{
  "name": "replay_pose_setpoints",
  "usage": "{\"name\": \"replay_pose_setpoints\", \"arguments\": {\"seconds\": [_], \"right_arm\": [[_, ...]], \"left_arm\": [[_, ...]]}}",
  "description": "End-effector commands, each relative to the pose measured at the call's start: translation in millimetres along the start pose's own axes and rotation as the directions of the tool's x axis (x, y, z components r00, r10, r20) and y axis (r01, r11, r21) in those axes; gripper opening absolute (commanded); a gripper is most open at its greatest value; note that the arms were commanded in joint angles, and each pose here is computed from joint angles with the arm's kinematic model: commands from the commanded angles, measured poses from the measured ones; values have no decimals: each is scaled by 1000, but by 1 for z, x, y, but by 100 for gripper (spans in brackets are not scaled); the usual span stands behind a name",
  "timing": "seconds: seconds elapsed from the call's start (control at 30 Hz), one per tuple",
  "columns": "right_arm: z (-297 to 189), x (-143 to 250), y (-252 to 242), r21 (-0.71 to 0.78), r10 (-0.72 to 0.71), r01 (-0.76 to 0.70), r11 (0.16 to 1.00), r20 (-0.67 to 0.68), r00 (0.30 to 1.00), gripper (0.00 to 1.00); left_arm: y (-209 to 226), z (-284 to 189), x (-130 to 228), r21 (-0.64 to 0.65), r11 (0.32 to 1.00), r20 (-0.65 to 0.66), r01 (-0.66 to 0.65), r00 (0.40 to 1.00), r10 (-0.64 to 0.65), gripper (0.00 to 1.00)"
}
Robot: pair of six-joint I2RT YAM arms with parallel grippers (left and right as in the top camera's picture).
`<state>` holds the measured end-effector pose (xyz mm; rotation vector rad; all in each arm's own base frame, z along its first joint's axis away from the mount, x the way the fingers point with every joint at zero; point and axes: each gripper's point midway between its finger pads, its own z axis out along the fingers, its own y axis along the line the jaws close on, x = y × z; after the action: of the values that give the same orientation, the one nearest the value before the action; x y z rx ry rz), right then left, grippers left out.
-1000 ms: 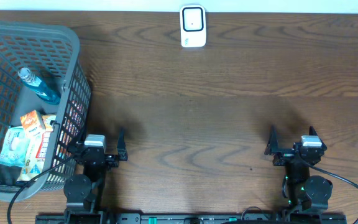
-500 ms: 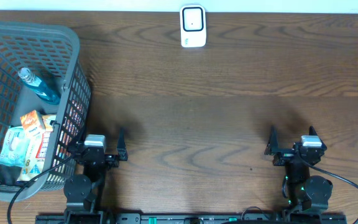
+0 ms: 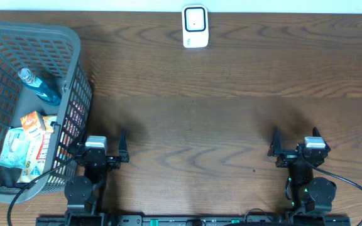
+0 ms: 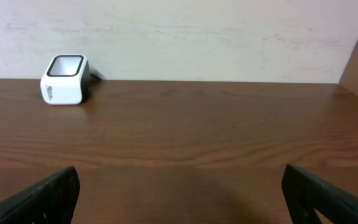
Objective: Scan the item barcode
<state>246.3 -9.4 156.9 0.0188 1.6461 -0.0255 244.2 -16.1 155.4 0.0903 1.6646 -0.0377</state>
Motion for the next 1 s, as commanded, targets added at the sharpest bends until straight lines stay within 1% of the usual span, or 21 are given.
{"name": "replay_pose_setpoints", "arguments": {"seconds": [0.0,0.13,0.27,0.37,0.5,0.63,0.73,0.97], "right_arm": [[0,1,1,-3,14,-14,1000,-3,1000,99],[0,1,1,-3,14,-14,1000,-3,1000,99],[0,1,1,-3,14,-14,1000,-3,1000,99],[0,1,1,-3,14,-14,1000,-3,1000,99],[0,1,1,-3,14,-14,1000,-3,1000,99],[0,1,1,-3,14,-14,1000,-3,1000,99],[0,1,1,-3,14,-14,1000,-3,1000,99],[0,1,1,-3,14,-14,1000,-3,1000,99]], "left_arm": [[-13,1,9,72,997,-21,20,1000,-19,99],[-29,-2,0,169,982,-12,79,997,-78,99],[-41,-8,-16,242,968,17,71,997,-77,99],[-49,-15,-35,289,956,48,59,996,-76,99],[-49,-22,-59,297,951,75,86,991,-113,99],[-52,-26,-80,318,944,89,88,989,-122,99],[-52,-26,-94,324,938,75,122,985,-155,99],[-66,-23,-130,413,901,30,132,987,-158,99]]}}
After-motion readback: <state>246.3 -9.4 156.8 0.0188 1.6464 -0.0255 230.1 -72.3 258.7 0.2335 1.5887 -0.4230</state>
